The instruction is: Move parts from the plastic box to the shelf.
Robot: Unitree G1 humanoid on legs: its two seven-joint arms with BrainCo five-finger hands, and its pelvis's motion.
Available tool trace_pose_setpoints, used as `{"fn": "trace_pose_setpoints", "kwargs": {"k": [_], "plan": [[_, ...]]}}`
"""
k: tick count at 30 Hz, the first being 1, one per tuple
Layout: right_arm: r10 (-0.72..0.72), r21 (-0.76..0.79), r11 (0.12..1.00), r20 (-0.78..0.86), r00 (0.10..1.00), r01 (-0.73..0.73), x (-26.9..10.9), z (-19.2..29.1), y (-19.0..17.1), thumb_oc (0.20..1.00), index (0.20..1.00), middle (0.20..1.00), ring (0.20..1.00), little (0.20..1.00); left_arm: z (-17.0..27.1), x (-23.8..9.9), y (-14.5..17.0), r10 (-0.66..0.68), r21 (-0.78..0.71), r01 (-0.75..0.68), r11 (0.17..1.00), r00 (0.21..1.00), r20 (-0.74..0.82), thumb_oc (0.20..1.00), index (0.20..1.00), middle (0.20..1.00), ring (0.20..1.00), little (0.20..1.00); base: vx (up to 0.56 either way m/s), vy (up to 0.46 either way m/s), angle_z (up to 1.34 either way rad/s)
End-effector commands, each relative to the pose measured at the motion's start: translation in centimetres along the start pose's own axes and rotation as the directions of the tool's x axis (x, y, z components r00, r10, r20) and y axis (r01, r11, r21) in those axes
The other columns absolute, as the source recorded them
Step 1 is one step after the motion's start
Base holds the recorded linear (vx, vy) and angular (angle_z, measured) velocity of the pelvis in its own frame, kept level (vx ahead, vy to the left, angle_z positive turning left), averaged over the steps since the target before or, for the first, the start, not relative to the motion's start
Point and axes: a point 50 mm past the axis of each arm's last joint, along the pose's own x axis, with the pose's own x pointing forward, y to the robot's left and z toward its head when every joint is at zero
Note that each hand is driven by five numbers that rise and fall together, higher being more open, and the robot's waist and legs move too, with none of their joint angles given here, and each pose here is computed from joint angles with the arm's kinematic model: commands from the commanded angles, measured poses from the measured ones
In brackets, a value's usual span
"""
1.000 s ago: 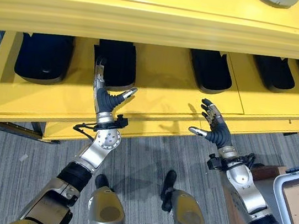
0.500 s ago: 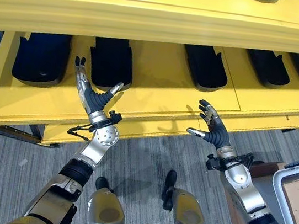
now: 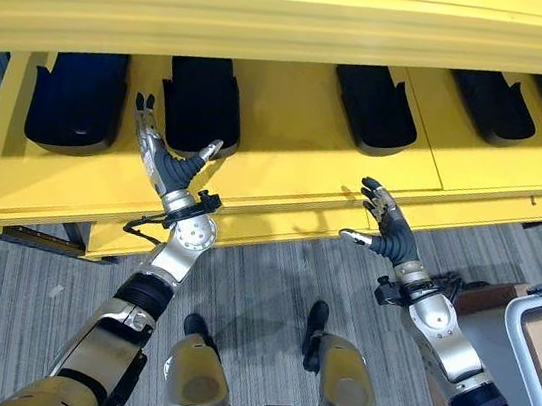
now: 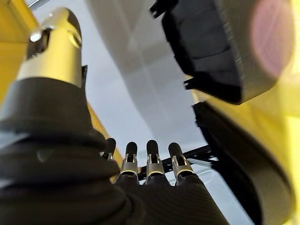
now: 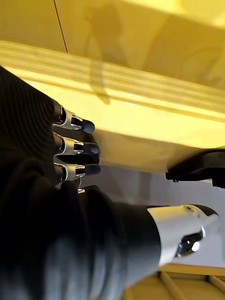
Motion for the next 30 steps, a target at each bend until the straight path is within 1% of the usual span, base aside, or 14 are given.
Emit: {"fn": "trace_pose_setpoints", "kwargs": {"k": [1, 6, 9, 10, 12, 17, 20, 24, 30], "plan": [[0.003, -0.002, 1.0, 0.143, 0.99, -0.003, 1.2, 2.7, 0.0, 1.0, 1.0, 1.0, 1.0, 1.0, 1.5, 1.5, -0.5, -0.001, -0.074, 0.004, 0.997, 0.999, 0.038, 1.0, 1.0, 1.0, 1.0, 1.0, -0.06, -0.021, 0.0], [-0.001, -0.01, 1.0, 0.172, 0.985, 0.003, 2.1, 3.6, 0.0, 1.0, 1.0, 1.0, 1.0, 1.0, 1.0, 2.6, -0.7, 0.088, -0.11, -0.1, 0.989, 0.99, -0.108, 1.0, 1.0, 1.0, 1.0, 1.0, -0.07, -0.008, -0.05], [-0.016, 0.003, 1.0, 0.182, 0.983, 0.016, 2.2, 3.9, -0.1, 1.0, 1.0, 1.0, 1.0, 1.0, 1.3, 2.9, -0.9, 0.109, -0.099, -0.119, 0.988, 0.989, -0.098, 1.0, 1.0, 1.0, 1.0, 1.0, -0.05, -0.059, -0.02], [-0.02, 0.011, 1.0, 0.186, 0.982, 0.019, 2.3, 4.0, -0.1, 1.0, 1.0, 1.0, 1.0, 1.0, 1.4, 2.8, -1.0, 0.159, -0.082, -0.167, 0.983, 0.983, -0.097, 1.0, 1.0, 1.0, 1.0, 1.0, -0.06, -0.09, -0.01], [-0.018, 0.012, 1.0, 0.188, 0.982, 0.016, 2.4, 4.0, 0.0, 1.0, 1.0, 1.0, 1.0, 1.0, 1.3, 2.7, -0.8, 0.194, -0.077, -0.202, 0.976, 0.975, -0.107, 1.0, 1.0, 1.0, 1.0, 1.0, -0.02, -0.032, -0.01], [-0.021, 0.022, 1.0, 0.199, 0.98, 0.017, 2.2, 4.1, 0.2, 1.0, 1.0, 1.0, 1.0, 1.0, 1.2, 2.9, -0.9, 0.18, -0.066, -0.189, 0.98, 0.977, -0.115, 1.0, 1.0, 1.0, 1.0, 1.0, -0.01, -0.004, 0.0], [-0.018, 0.024, 1.0, 0.205, 0.979, 0.014, 2.5, 4.3, 0.1, 1.0, 1.0, 1.0, 1.0, 1.0, 1.1, 3.3, -0.8, 0.215, -0.108, -0.236, 0.966, 0.96, -0.181, 1.0, 1.0, 1.0, 1.0, 1.0, -0.03, -0.016, 0.07], [-0.018, 0.025, 1.0, 0.215, 0.976, 0.013, 2.6, 4.7, -0.1, 1.0, 1.0, 1.0, 1.0, 1.0, 1.7, 3.8, -1.2, 0.204, -0.113, -0.225, 0.968, 0.964, -0.171, 1.0, 1.0, 1.0, 1.0, 1.0, -0.01, -0.01, 0.04], [-0.012, 0.008, 1.0, 0.219, 0.976, 0.011, 3.1, 5.3, -0.6, 1.0, 1.0, 1.0, 1.0, 1.0, 2.6, 5.4, -1.5, 0.175, -0.076, -0.184, 0.98, 0.978, -0.111, 1.0, 1.0, 1.0, 1.0, 1.0, 0.0, 0.005, 0.0]]}}
